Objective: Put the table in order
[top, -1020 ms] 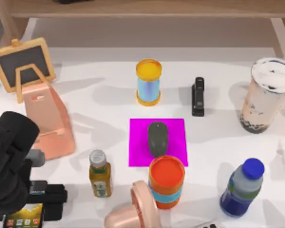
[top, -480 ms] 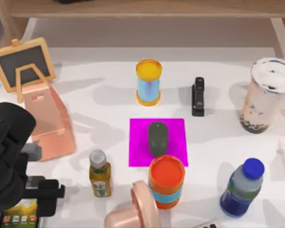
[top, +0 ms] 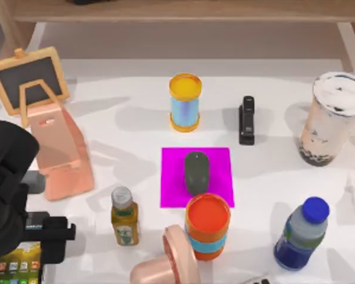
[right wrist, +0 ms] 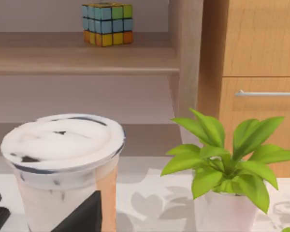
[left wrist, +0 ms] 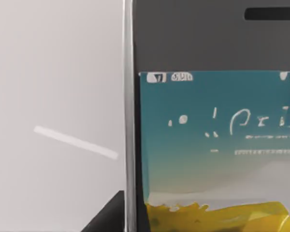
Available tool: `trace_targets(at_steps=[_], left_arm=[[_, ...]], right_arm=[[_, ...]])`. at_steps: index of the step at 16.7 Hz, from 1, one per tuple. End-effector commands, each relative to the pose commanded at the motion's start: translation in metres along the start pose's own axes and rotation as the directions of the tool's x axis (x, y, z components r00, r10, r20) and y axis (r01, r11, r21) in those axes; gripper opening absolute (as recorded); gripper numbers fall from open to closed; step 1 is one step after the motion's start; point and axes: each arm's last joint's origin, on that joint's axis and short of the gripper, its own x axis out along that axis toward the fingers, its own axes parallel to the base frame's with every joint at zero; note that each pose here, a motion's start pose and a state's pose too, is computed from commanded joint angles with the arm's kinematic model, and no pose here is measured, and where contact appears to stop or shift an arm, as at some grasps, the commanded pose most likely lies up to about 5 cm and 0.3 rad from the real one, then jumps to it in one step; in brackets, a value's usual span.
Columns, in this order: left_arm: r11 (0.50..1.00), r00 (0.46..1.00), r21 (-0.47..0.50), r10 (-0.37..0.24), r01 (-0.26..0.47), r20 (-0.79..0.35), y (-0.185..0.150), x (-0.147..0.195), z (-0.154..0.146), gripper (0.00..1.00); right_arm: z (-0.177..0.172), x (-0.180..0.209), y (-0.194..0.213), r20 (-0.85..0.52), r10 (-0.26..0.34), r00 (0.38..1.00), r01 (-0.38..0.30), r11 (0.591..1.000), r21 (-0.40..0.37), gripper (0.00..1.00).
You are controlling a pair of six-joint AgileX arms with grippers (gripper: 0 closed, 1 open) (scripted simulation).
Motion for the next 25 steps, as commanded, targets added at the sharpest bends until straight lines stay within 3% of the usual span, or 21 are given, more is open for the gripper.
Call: trace_targets(at_steps=[3, 5, 8, 10, 13, 16, 25], left_arm=[[0.994, 0.987, -0.066, 0.094, -0.086, 0.129, 0.007, -0.017, -0.003, 0.0], [0.981, 0.949, -0.119, 0.179, -0.153, 0.258, 0.008, -0.028, -0.004, 0.0], [0.957, 0.826, -0.207, 0.28, -0.202, 0.489, -0.001, -0.046, 0.0, 0.0], [0.95, 0.718, -0.257, 0.304, -0.178, 0.627, -0.015, -0.057, 0.003, 0.0], [0.957, 0.578, -0.276, 0.275, -0.088, 0.768, -0.042, -0.068, 0.004, 0.0], [0.97, 0.505, -0.242, 0.211, -0.004, 0.837, -0.067, -0.072, 0.0, 0.0], [0.972, 0.481, -0.232, 0.196, 0.016, 0.854, -0.071, -0.072, 0.001, 0.0]], right_arm=[[0.0, 0.0, 0.0, 0.0, 0.0, 1.0, 0.0, 1.0, 0.0, 1.0], [0.0, 0.0, 0.0, 0.0, 0.0, 1.0, 0.0, 1.0, 0.0, 1.0], [0.0, 0.0, 0.0, 0.0, 0.0, 1.0, 0.0, 1.0, 0.0, 1.0], [0.0, 0.0, 0.0, 0.0, 0.0, 1.0, 0.0, 1.0, 0.0, 1.0], [0.0, 0.0, 0.0, 0.0, 0.0, 1.0, 0.0, 1.0, 0.0, 1.0], [0.0, 0.0, 0.0, 0.0, 0.0, 1.0, 0.0, 1.0, 0.0, 1.0], [0.0, 0.0, 0.0, 0.0, 0.0, 1.0, 0.0, 1.0, 0.0, 1.0]])
